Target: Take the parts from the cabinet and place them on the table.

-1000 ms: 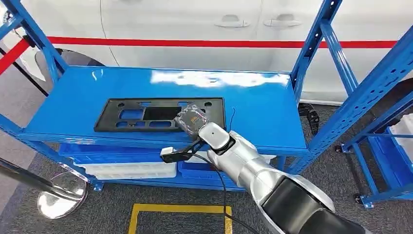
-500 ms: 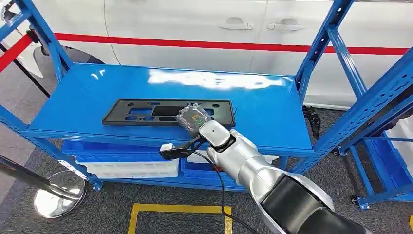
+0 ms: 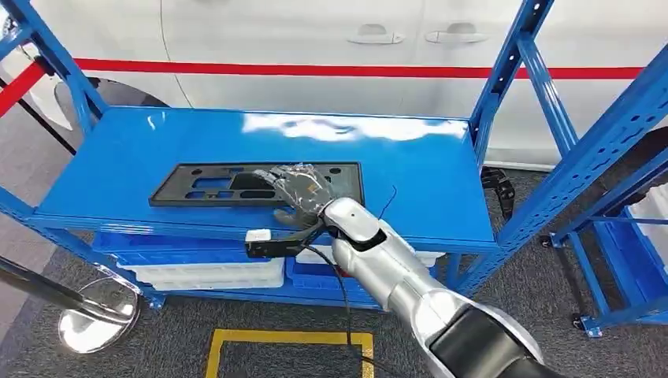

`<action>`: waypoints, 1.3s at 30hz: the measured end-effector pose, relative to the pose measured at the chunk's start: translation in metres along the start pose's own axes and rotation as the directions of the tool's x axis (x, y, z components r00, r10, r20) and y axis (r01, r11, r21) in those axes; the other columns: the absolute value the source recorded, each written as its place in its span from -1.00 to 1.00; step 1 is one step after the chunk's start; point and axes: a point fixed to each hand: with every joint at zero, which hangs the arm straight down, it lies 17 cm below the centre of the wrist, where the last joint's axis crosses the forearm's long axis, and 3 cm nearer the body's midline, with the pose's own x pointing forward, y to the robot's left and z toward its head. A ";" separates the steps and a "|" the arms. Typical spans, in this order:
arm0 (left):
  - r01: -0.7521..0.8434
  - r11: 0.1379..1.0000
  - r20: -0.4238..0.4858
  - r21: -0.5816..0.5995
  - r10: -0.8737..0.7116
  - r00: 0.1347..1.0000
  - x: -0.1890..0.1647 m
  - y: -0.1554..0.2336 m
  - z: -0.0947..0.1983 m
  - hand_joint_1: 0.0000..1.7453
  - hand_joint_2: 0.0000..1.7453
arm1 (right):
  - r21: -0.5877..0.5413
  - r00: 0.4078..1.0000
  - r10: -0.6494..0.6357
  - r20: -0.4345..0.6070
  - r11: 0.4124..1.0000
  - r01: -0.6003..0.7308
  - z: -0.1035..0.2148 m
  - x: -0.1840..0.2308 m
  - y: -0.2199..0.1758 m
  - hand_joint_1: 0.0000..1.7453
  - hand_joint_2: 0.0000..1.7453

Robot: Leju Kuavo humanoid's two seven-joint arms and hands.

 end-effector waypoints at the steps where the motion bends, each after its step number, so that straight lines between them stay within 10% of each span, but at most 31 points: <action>1: 0.003 1.000 -0.001 0.000 -0.003 1.000 -0.001 0.000 0.000 -1.00 -1.00 | -0.010 1.000 -0.009 0.003 1.000 0.009 0.003 0.002 -0.002 -1.00 -1.00; 20: 0.019 1.000 -0.001 0.000 -0.019 1.000 0.004 0.001 -0.001 -1.00 -1.00 | -0.161 0.983 0.154 -0.104 0.972 -0.170 0.038 -0.021 0.001 -1.00 -1.00; 39: 0.022 1.000 -0.004 -0.002 -0.022 1.000 0.003 0.000 -0.001 -1.00 -1.00 | -0.069 0.945 0.279 -0.170 0.953 -0.294 0.039 -0.051 0.025 -1.00 -1.00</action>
